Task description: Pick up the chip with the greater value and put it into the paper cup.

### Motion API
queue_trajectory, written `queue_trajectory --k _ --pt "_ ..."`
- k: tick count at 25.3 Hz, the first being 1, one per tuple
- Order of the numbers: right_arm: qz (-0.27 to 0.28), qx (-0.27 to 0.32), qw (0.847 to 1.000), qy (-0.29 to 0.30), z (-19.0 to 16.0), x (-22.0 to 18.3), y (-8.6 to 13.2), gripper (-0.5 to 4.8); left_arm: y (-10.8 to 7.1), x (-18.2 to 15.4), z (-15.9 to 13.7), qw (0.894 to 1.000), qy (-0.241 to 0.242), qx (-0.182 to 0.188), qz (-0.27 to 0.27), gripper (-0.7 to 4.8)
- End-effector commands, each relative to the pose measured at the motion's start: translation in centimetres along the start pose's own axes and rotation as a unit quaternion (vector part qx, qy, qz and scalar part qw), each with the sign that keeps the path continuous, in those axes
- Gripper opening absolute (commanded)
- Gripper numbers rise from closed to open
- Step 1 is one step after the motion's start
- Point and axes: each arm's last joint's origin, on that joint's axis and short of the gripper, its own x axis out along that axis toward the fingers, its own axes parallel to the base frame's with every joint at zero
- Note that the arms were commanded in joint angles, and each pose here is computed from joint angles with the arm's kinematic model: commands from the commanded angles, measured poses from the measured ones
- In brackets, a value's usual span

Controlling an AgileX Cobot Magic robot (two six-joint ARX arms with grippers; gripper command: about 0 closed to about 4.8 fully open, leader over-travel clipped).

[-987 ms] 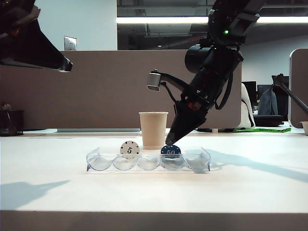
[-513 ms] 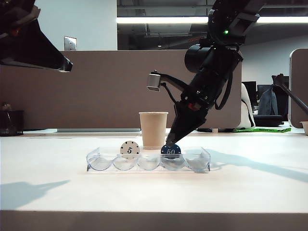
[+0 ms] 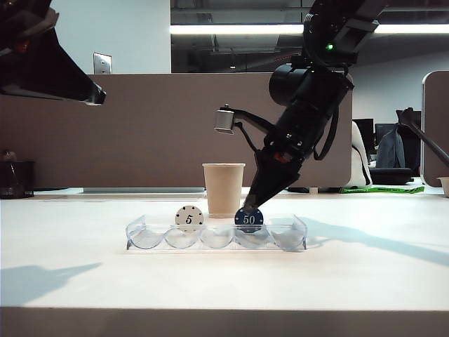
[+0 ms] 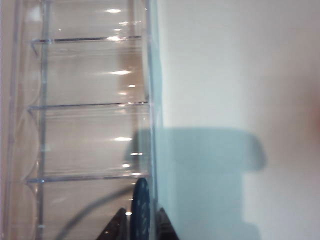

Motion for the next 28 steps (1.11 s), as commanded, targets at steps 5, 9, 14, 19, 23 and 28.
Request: queue_trajectory --k 5,9,14,19,23,28 --pt "-0.003 0.008 1.000 -0.004 0.2 -0.2 0.0 0.07 0.0 0.0 0.1 1.000 -0.003 -0.001 -0.003 -0.05" --pt "-0.003 0.009 1.000 -0.004 0.2 -0.2 0.0 0.06 0.0 0.0 0.1 1.000 -0.002 -0.001 -0.003 -0.05" --pt "-0.003 0.008 1.000 -0.004 0.2 -0.2 0.0 -0.01 0.0 0.0 0.1 1.000 -0.001 -0.001 -0.003 -0.04" --pt "-0.003 0.008 1.000 -0.006 0.4 -0.6 0.0 -0.01 0.0 0.0 0.1 1.000 -0.002 -0.001 -0.003 -0.04" --pt "-0.005 0.006 1.000 -0.009 0.8 -1.4 0.3 -0.01 0.0 0.0 0.1 1.000 -0.002 -0.001 -0.003 -0.05" --pt "-0.018 -0.003 1.000 -0.018 1.5 -2.9 0.7 -0.01 0.0 0.0 0.1 1.000 -0.002 -0.001 -0.003 -0.04"
